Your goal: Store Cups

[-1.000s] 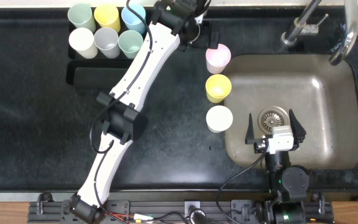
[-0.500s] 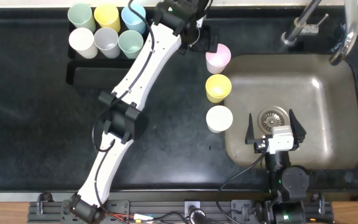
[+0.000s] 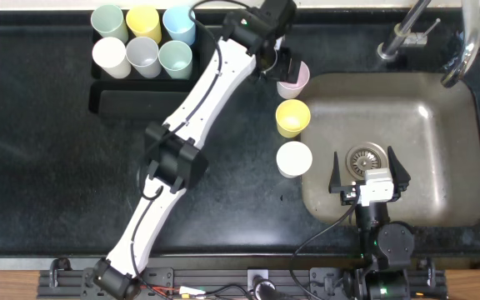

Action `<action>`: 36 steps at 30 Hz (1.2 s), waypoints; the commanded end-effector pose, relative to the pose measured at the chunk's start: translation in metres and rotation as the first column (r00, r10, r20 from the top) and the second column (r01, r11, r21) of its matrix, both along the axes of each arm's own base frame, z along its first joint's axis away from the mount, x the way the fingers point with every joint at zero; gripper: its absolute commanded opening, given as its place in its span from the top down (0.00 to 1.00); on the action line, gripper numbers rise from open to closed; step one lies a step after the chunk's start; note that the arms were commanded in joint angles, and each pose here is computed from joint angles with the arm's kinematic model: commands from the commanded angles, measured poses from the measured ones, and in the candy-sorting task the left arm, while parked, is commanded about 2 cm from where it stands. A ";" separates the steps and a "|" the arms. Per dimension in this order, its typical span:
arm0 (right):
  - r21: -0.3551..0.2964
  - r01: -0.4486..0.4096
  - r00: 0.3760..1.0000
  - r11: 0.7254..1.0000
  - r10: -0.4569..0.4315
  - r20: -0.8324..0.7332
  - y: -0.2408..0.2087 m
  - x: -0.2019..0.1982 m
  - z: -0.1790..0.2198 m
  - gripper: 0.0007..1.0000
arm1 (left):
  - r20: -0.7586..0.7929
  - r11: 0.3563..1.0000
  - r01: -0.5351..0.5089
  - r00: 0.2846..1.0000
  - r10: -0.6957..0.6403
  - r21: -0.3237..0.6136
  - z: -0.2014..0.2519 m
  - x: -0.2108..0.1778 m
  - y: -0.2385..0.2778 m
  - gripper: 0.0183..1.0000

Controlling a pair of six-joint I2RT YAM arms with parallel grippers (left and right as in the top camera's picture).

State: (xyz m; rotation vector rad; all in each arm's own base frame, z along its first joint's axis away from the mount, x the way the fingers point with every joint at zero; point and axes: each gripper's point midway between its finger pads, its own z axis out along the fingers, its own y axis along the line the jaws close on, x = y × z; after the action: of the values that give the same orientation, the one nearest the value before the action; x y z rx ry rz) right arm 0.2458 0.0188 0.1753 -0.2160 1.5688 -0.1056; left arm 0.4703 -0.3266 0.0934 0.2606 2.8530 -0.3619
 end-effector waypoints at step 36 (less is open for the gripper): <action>-0.002 -0.012 1.000 1.000 0.012 0.002 0.002 0.000 -0.003 0.00 | 0.007 0.622 -0.760 0.635 0.773 0.188 0.147 -0.054 0.403 0.98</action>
State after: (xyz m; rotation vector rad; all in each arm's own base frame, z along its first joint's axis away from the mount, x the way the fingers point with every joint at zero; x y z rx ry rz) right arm 0.2458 0.0188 0.1753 -0.2163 1.5688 -0.1059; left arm 0.4293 0.0697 0.2555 -0.8910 2.6830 0.0690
